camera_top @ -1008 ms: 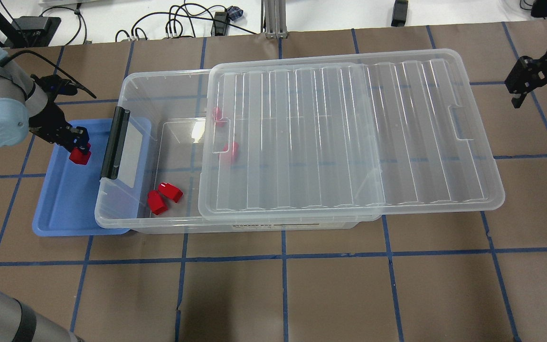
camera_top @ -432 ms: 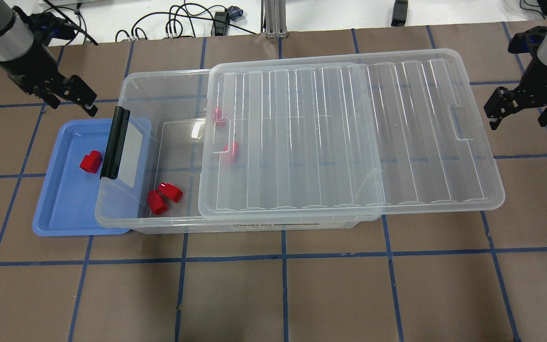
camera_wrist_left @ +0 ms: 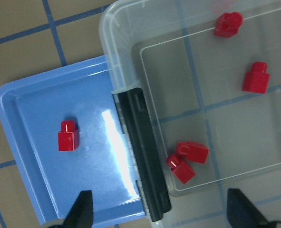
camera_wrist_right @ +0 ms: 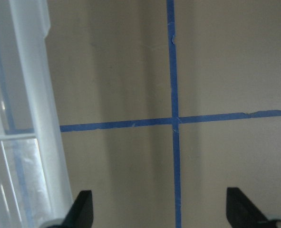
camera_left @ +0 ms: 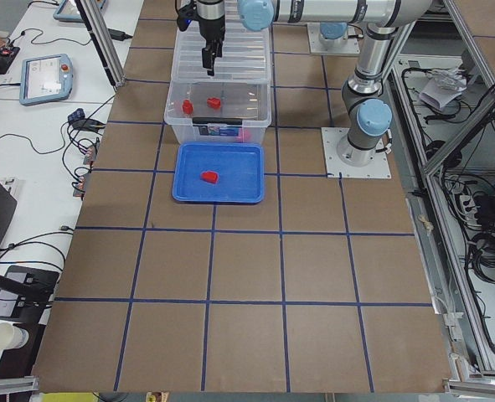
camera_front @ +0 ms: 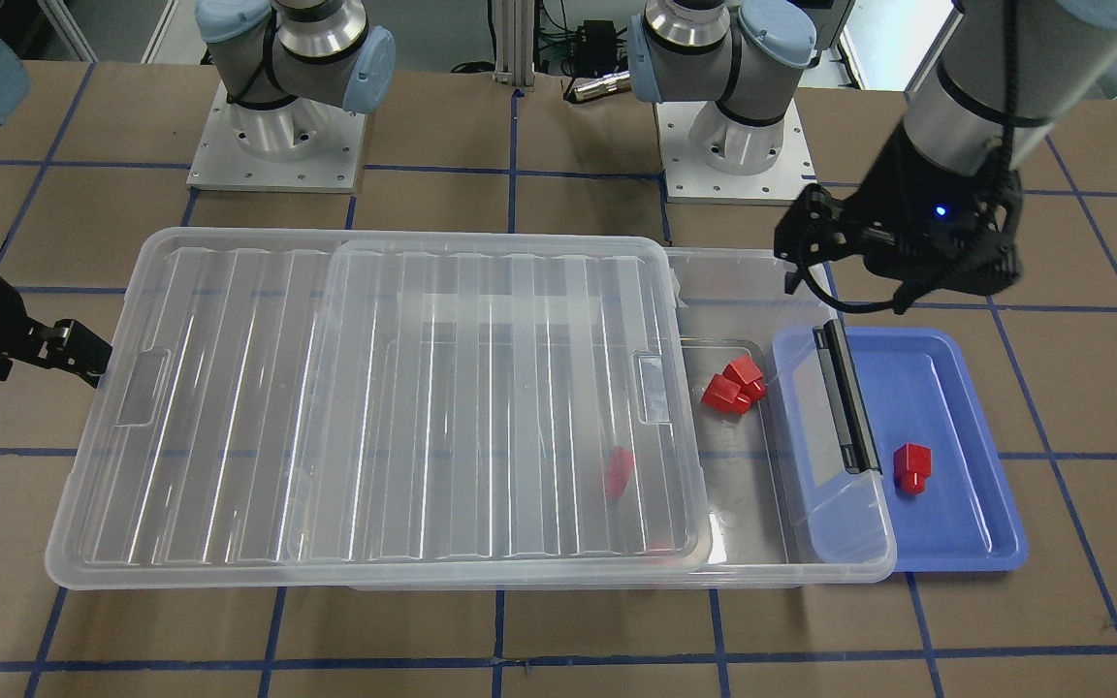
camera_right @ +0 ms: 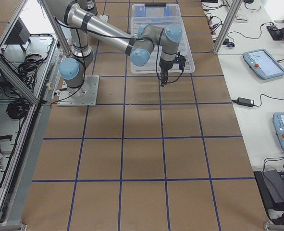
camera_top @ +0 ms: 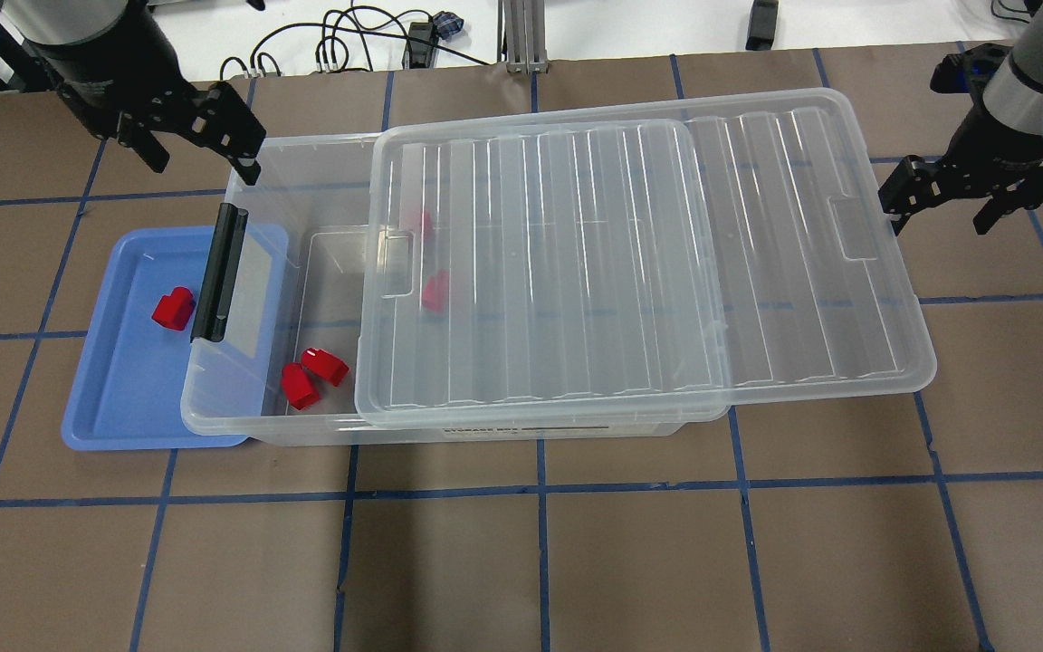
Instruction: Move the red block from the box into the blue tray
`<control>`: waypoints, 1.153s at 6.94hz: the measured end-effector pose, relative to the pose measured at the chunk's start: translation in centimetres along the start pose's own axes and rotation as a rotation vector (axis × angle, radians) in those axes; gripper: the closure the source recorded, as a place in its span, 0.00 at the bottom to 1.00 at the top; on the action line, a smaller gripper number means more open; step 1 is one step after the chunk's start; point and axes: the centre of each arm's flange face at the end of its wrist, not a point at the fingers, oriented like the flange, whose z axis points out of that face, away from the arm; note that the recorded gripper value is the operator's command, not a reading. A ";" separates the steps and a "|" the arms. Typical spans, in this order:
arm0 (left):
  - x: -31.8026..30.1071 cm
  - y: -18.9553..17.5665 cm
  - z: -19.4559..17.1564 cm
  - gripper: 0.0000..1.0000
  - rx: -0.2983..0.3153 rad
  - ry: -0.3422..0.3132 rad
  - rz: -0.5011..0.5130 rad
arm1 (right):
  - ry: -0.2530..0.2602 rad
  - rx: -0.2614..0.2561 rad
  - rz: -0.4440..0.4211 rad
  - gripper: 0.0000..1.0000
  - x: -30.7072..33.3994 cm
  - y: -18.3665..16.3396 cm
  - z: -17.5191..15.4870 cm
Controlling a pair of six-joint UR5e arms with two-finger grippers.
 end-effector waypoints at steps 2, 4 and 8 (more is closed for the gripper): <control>2.8 0.9 -0.8 0.00 0.007 -0.003 -0.138 | 0.002 0.019 -0.017 0.00 -4.5 -0.2 -0.3; 3.0 1.0 -0.2 0.00 0.000 -0.003 -0.168 | 0.004 0.023 -0.074 0.00 -9.1 0.0 -0.3; 1.7 1.0 -0.7 0.00 0.009 -0.045 -0.165 | 0.014 0.060 -0.127 0.00 -14.9 0.8 -1.6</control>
